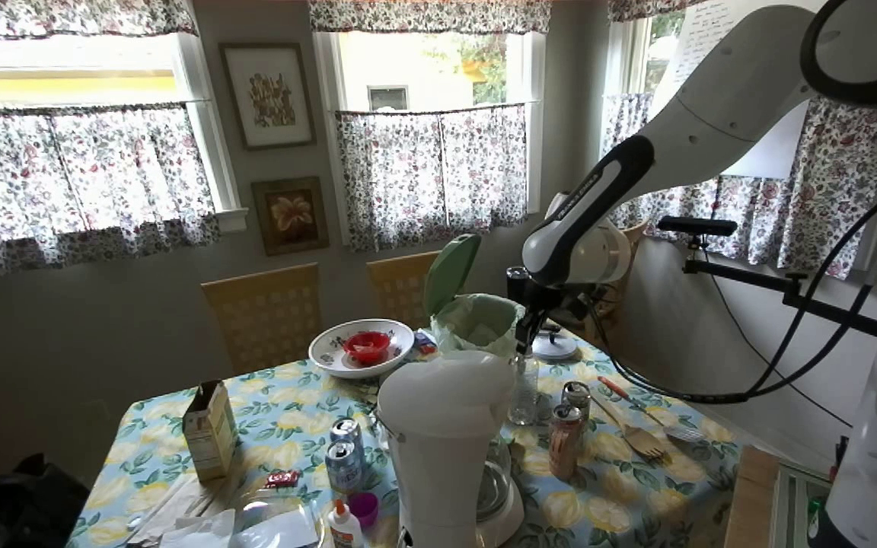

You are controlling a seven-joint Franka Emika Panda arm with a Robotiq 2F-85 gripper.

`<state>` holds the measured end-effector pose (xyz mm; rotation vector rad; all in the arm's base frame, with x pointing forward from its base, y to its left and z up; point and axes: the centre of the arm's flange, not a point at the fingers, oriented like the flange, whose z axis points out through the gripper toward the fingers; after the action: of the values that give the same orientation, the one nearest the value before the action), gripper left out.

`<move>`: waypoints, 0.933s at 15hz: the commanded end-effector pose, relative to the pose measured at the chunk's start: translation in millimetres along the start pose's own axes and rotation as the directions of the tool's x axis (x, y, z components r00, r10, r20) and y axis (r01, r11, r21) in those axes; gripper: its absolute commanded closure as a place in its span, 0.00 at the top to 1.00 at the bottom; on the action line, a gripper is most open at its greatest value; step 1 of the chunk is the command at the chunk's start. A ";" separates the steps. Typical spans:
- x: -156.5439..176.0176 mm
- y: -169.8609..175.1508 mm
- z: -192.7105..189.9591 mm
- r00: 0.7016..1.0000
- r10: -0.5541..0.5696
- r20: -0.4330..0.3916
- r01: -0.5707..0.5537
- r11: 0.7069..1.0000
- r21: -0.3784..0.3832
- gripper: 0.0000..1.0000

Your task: Put the plastic bottle on top of the cans

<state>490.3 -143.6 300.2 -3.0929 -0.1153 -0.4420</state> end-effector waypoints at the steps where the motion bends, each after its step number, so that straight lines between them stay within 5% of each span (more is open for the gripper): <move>1: 2.8 -18.6 -43.8 1.000 -0.017 -0.003 0.017 1.000 0.006 0.08; 14: -9.1 -56.5 -141.7 0.993 -0.116 0.033 0.115 0.993 0.020 0.08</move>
<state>463.6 -103.5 416.8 -3.0706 -0.2853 -0.4347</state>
